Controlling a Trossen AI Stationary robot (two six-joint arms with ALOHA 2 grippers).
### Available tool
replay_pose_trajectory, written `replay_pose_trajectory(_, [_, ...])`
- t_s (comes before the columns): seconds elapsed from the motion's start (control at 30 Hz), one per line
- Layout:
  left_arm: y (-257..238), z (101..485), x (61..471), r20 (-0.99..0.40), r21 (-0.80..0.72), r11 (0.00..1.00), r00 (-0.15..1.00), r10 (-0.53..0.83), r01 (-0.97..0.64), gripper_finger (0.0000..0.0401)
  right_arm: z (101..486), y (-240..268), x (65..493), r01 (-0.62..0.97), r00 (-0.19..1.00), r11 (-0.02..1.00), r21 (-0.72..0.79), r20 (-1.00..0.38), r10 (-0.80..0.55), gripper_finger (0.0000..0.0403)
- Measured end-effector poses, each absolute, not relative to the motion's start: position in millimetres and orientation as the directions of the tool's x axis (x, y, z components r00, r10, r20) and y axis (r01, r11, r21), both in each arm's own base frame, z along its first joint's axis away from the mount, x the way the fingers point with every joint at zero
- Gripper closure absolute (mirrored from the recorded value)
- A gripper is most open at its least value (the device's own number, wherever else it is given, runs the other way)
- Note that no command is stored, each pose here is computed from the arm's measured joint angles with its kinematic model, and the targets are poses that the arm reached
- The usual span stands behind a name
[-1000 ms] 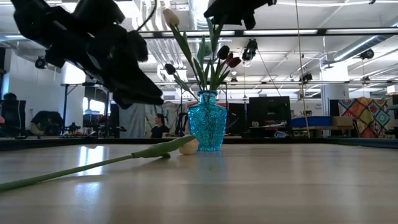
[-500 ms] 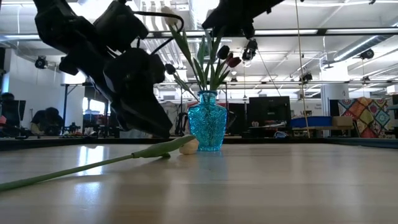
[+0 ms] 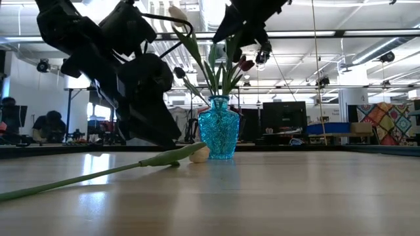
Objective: Sort flowers into vase by color
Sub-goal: Put the white tulip into the blue vase
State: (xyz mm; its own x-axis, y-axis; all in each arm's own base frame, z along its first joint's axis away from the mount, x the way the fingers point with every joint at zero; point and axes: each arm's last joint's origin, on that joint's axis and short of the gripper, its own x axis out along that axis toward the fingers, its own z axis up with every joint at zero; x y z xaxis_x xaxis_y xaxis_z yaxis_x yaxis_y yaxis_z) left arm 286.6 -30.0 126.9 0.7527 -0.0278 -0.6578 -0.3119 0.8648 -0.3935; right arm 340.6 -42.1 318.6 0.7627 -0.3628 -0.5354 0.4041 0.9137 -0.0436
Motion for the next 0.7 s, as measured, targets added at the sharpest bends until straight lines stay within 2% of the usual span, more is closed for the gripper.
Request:
replay_pose_trajectory(0.2, [-30,127,286,-0.66,-0.399,0.859,0.751,-0.028,-0.32,0.0203,336,-42,337,0.405,0.721,0.911,-0.077,-0.586,-0.371,0.0124])
replay_pose_trajectory(0.43, [-30,126,286,-0.667,-0.424,0.842,0.744,-0.042,-0.332,0.0203,354,-44,322,0.463,0.629,0.865,-0.194,-0.616,-0.475,0.0124])
replay_pose_trajectory(0.7, [-31,129,290,-0.704,-0.415,0.838,0.708,-0.05,-0.354,0.0203,370,-42,303,0.474,0.624,0.855,-0.212,-0.605,-0.495,0.0124])
